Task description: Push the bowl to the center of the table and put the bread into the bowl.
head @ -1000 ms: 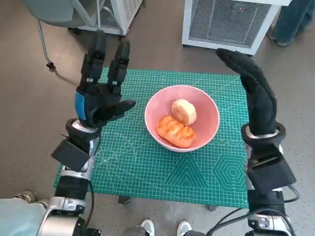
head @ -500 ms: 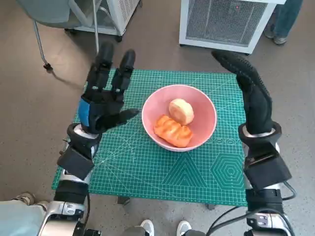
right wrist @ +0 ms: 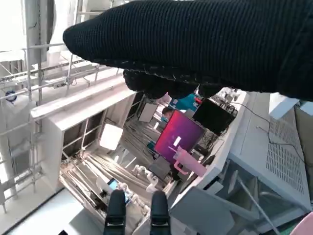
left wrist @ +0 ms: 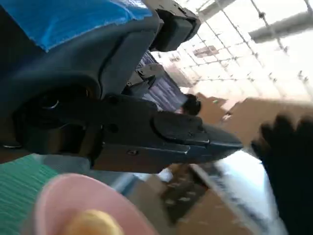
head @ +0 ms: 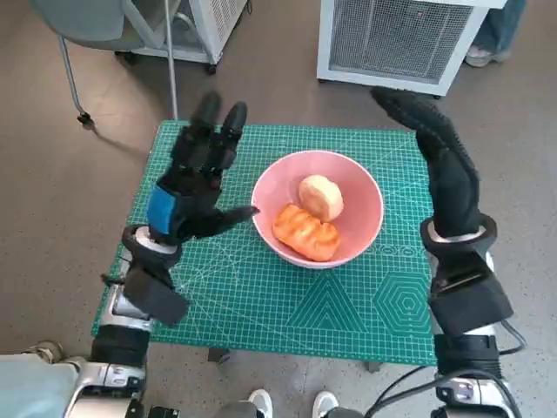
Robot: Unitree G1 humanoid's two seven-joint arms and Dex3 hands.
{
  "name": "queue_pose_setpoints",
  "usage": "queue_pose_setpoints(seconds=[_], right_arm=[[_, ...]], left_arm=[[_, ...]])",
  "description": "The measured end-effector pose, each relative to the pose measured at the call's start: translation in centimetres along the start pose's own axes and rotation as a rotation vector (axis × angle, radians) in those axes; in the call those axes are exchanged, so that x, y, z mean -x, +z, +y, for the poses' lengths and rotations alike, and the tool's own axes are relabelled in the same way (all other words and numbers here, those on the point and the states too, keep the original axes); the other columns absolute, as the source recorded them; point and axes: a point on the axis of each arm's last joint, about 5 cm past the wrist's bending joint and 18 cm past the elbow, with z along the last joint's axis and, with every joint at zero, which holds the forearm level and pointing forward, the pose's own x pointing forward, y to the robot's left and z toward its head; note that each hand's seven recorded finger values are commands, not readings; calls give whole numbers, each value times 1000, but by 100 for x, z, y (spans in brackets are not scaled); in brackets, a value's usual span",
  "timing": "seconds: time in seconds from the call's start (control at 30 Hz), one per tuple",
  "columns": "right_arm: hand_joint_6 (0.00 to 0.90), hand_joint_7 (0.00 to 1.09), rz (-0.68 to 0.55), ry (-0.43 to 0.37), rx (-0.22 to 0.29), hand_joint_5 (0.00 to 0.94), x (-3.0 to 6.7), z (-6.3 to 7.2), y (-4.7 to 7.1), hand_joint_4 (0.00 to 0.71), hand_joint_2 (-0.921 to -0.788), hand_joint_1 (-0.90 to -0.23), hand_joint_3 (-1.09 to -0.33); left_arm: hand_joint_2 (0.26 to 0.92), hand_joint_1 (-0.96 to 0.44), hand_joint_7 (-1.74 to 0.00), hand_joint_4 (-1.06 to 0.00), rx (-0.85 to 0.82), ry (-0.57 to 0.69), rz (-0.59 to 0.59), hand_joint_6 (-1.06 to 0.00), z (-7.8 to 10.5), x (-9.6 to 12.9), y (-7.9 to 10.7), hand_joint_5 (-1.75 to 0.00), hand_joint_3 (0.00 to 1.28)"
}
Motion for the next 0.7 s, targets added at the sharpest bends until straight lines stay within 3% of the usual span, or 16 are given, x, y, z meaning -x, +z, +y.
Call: queue_pose_setpoints(seconds=[0.7], right_arm=[[-1, 590, 26, -8, -3, 1, 45, -1, -78, 209, -921, -620, -866]], left_arm=[[921, -407, -50, -55, 0, 19, 29, -206, -113, 28, -55, -15, 57]])
